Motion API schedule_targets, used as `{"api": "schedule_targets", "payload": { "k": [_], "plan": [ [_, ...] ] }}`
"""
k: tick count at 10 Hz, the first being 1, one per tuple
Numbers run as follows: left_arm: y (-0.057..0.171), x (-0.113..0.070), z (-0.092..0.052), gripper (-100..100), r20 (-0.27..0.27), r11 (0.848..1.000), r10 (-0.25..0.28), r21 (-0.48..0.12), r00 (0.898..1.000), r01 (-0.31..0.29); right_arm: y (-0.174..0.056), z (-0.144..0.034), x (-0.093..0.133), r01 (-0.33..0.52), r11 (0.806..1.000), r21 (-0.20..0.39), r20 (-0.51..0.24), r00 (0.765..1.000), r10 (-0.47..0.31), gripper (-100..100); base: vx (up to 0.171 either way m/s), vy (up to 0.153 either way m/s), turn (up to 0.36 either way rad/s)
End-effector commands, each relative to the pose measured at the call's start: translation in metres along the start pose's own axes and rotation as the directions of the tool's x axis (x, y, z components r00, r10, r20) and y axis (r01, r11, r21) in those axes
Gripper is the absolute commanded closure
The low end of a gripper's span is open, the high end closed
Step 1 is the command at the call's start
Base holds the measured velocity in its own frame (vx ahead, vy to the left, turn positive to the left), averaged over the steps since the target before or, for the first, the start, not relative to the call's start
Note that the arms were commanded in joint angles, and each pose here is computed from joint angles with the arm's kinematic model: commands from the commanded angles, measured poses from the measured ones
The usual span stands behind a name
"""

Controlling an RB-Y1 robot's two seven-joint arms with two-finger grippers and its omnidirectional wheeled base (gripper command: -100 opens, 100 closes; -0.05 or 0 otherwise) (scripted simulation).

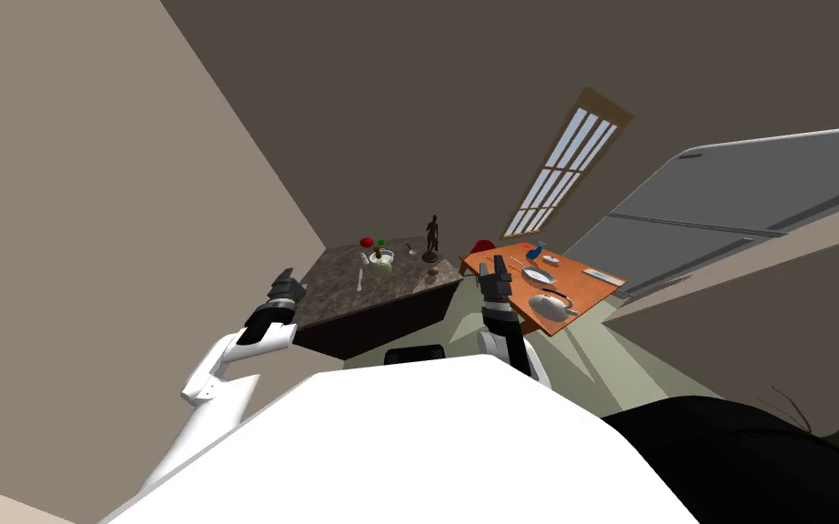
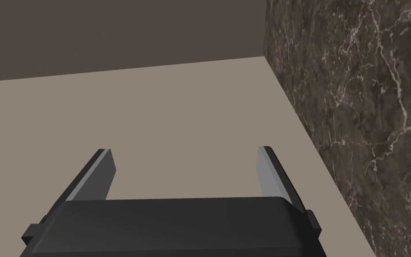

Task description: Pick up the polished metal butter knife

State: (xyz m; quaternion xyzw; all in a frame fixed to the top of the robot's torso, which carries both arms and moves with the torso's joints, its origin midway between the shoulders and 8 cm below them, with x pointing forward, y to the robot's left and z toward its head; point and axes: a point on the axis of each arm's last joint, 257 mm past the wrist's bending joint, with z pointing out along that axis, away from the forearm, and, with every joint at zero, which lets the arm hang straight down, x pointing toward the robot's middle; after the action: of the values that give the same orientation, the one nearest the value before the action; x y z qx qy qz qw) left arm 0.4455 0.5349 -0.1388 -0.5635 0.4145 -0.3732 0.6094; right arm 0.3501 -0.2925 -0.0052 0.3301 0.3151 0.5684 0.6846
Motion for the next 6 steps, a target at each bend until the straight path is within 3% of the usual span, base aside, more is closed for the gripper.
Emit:
{"api": "schedule_targets", "payload": {
  "k": [1,2,3,4,5,6],
  "plan": [
    [0.012,-0.007,0.002,-100,0.024,0.999,-0.003,-0.039,1.000,0.004,0.000,0.000,0.000,0.000,1.000,0.000,0.000,1.000,0.000,0,-0.003,-0.003,0.028],
    [0.013,-0.041,0.011,-100,0.085,0.998,-0.018,-0.063,0.996,0.023,0.000,0.000,0.000,0.000,1.000,0.000,0.000,1.000,0.000,0,-0.005,-0.018,-0.304],
    [0.024,-0.047,0.010,-100,0.100,0.995,-0.017,-0.093,0.995,0.026,0.000,0.000,0.000,0.000,1.000,0.000,0.000,1.000,0.000,0,-0.006,-0.008,-0.167],
    [0.014,-0.078,0.017,-100,0.156,0.994,-0.038,-0.091,0.987,0.053,0.000,0.000,0.000,0.000,1.000,0.000,0.000,1.000,0.000,0,-0.007,-0.016,-0.249],
    [0.035,-0.088,0.014,-100,0.187,0.987,-0.034,-0.146,0.982,0.062,0.000,0.000,0.000,0.000,1.000,0.000,0.000,1.000,0.000,0,-0.005,-0.009,-0.159],
    [0.039,-0.090,0.014,-100,0.193,0.985,-0.033,-0.157,0.981,0.064,0.000,0.000,0.000,0.000,1.000,0.000,0.000,1.000,0.000,0,-0.001,-0.002,0.015]
  ]
}}
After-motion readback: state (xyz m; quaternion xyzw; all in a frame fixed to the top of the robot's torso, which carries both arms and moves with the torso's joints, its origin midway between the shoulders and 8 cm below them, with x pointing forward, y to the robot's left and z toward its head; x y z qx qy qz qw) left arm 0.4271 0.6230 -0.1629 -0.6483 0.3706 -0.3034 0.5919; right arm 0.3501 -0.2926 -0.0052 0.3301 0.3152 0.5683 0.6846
